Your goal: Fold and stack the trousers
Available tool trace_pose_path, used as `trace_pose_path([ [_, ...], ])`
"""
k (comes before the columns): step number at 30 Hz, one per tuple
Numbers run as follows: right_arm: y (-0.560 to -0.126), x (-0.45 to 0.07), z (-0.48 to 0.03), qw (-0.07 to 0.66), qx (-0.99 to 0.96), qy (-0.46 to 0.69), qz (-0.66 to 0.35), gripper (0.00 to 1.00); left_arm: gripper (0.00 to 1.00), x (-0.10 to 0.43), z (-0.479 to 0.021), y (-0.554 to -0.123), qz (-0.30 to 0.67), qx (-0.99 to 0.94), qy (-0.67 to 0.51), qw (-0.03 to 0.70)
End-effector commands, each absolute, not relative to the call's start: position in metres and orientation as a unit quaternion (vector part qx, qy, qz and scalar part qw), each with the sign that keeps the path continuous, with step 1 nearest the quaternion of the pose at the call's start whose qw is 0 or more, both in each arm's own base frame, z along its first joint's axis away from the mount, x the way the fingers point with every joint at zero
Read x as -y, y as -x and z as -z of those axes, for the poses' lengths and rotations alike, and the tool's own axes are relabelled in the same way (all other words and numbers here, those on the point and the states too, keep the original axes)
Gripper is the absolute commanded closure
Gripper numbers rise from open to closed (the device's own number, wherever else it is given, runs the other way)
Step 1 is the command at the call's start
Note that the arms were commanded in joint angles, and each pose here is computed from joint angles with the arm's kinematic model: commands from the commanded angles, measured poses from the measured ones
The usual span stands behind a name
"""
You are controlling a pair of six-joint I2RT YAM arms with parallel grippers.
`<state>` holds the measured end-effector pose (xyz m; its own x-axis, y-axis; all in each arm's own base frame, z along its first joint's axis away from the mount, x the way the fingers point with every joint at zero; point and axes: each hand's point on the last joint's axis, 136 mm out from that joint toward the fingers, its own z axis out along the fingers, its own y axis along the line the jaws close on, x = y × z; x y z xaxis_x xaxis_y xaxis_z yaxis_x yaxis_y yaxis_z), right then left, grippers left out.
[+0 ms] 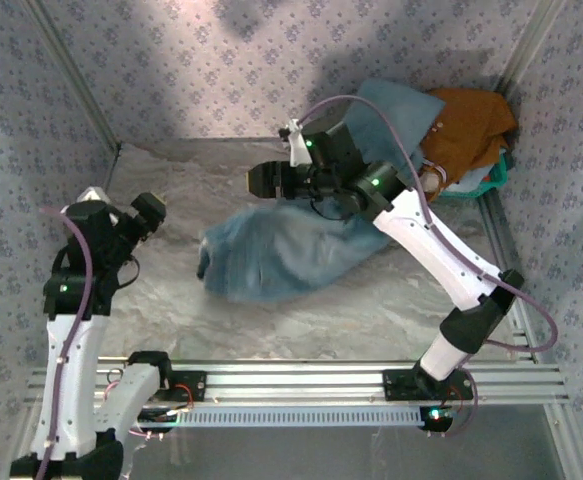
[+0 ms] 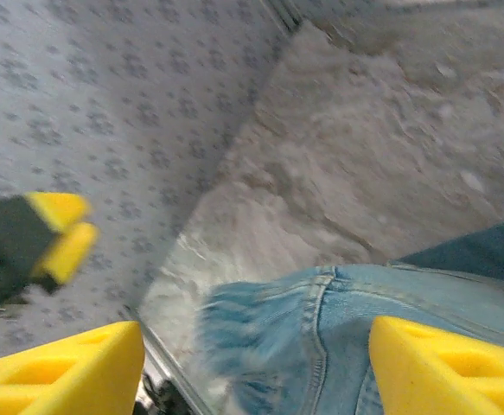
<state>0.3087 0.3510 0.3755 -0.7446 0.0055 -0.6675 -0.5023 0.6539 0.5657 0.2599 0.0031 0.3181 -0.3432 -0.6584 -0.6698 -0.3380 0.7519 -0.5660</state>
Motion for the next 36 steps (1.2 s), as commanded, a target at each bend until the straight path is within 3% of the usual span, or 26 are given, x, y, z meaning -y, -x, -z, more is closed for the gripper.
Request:
trace_pose_path([
  [1, -0.31, -0.301, -0.396, 0.364, -0.85, 0.108, -0.366, 0.28, 0.01, -0.009, -0.318, -0.25, 0.149, -0.81, 0.314, 0.473],
  [6, -0.345, -0.193, -0.334, 0.366, -0.888, -0.031, -0.277, 0.26, 0.05, 0.032, -0.282, -0.274, 0.19, -0.855, 0.25, 0.414],
  [11, -0.354, -0.128, -0.254, 0.327, -0.909, -0.118, -0.231, 0.22, 0.04, 0.092, -0.223, -0.271, 0.121, -0.915, 0.137, 0.36],
  [20, -0.331, -0.089, -0.133, 0.215, -0.948, -0.173, -0.161, 0.28, 0.08, 0.162, -0.13, -0.209, 0.043, -0.962, -0.034, 0.269],
  [29, -0.331, -0.074, -0.084, 0.179, -0.943, -0.213, -0.185, 0.41, 0.15, 0.178, -0.07, -0.142, 0.055, -0.98, -0.07, 0.177],
  [36, -0.349, -0.086, -0.064, 0.16, -0.942, -0.209, -0.21, 0.53, 0.17, 0.189, -0.035, -0.141, 0.04, -0.982, -0.073, 0.172],
])
